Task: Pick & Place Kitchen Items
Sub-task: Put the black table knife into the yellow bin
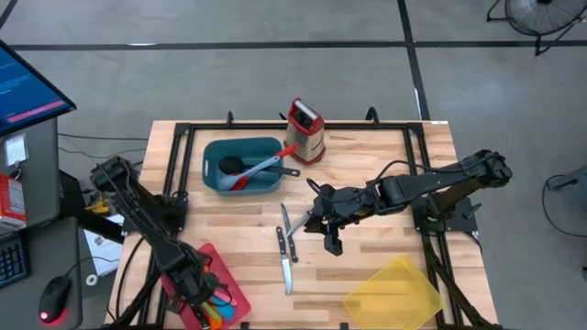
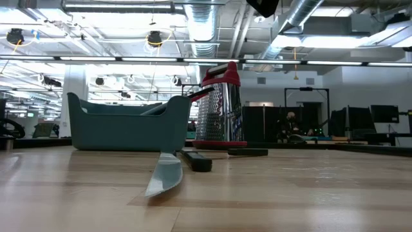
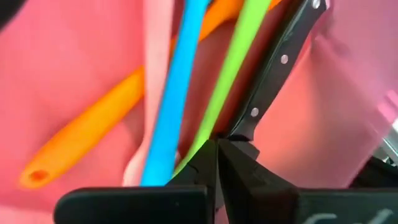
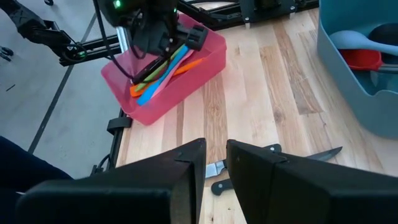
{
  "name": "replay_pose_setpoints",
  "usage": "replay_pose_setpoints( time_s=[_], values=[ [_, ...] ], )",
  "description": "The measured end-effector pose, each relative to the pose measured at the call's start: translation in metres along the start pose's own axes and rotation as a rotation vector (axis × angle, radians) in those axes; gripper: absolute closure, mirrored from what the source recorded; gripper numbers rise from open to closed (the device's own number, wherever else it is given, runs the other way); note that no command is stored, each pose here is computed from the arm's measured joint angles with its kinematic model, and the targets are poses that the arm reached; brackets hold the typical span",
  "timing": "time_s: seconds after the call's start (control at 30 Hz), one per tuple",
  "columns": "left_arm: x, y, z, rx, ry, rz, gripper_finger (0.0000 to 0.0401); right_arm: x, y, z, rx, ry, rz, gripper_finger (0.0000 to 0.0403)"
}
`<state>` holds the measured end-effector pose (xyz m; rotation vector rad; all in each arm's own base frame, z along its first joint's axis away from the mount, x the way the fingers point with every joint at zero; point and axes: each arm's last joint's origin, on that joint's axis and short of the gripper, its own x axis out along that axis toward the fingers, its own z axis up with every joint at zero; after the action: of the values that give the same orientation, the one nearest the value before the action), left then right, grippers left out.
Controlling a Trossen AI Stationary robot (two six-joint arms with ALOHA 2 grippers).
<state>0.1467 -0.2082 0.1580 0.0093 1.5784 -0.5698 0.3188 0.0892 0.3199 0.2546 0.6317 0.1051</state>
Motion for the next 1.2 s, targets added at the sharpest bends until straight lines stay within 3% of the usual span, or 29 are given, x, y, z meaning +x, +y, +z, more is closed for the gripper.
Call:
replay_pose_setpoints(
  time_s=[0.2,0.33,0.63,0.87,1.2],
  values=[
    [-0.028,-0.002,-0.004,0.02,-0.102,-0.057,0.0398,0.0,0.0,0.0,0.0,0.0,0.0,0.0331],
    [-0.045,-0.011,-0.006,0.186,-0.199,-0.132,0.0377,0.0,0.0,0.0,0.0,0.0,0.0,0.0331],
    [-0.039,-0.021,0.005,0.418,-0.31,-0.136,0.0254,0.0,0.0,0.0,0.012,0.0,0.0,0.0331],
    [-0.008,-0.018,0.017,0.415,-0.236,-0.043,0.0158,0.0,-0.002,0.0,0.029,0.004,-0.006,0.0331],
    [-0.005,-0.045,0.033,0.456,-0.219,0.017,0.0164,0.0,-0.002,-0.001,0.029,0.017,-0.012,0.0331]
  ],
)
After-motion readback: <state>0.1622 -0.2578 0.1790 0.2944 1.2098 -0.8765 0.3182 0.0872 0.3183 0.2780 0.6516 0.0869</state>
